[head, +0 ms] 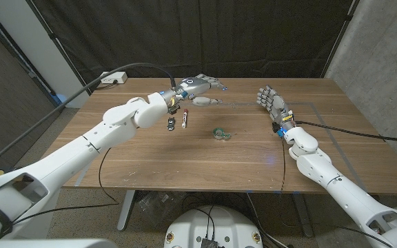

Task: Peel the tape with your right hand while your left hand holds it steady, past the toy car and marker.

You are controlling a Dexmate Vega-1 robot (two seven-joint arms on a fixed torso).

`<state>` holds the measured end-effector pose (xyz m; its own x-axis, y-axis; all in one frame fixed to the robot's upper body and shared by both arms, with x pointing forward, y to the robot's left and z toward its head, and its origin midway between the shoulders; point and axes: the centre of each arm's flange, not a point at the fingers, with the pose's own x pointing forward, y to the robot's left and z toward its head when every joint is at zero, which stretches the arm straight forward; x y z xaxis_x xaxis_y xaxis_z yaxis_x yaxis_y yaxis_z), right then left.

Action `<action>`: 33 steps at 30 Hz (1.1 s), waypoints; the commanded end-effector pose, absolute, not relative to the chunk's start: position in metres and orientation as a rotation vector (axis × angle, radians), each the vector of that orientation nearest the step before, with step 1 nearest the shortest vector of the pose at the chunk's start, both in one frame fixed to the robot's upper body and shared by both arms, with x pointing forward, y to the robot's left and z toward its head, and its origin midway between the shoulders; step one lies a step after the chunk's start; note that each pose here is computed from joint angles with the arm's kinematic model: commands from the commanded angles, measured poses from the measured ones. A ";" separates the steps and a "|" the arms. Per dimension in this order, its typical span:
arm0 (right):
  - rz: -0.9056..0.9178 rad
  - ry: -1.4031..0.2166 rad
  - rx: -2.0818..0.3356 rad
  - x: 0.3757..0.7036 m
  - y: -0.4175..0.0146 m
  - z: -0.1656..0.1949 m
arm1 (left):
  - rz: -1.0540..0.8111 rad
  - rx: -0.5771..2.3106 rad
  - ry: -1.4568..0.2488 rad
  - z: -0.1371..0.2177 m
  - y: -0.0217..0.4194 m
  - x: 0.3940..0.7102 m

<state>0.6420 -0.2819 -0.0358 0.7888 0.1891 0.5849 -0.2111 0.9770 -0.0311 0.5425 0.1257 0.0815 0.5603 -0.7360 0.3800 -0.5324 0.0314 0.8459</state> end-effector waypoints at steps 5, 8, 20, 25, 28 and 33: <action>0.236 -0.620 0.035 0.642 -0.279 -0.037 | -0.285 1.725 -0.894 0.074 0.120 0.557; 0.239 -0.620 0.033 0.642 -0.279 -0.036 | -0.298 1.740 -0.877 0.073 0.118 0.558; 0.244 -0.619 0.032 0.643 -0.279 -0.036 | -0.271 1.834 -0.907 0.070 0.109 0.555; 0.245 -0.620 0.033 0.642 -0.279 -0.037 | -0.273 1.865 -0.902 0.067 0.105 0.556; 0.244 -0.620 0.033 0.642 -0.280 -0.037 | -0.265 1.880 -0.909 0.065 0.102 0.556; 0.248 -0.618 0.033 0.642 -0.280 -0.038 | -0.215 1.871 -0.948 0.061 0.102 0.556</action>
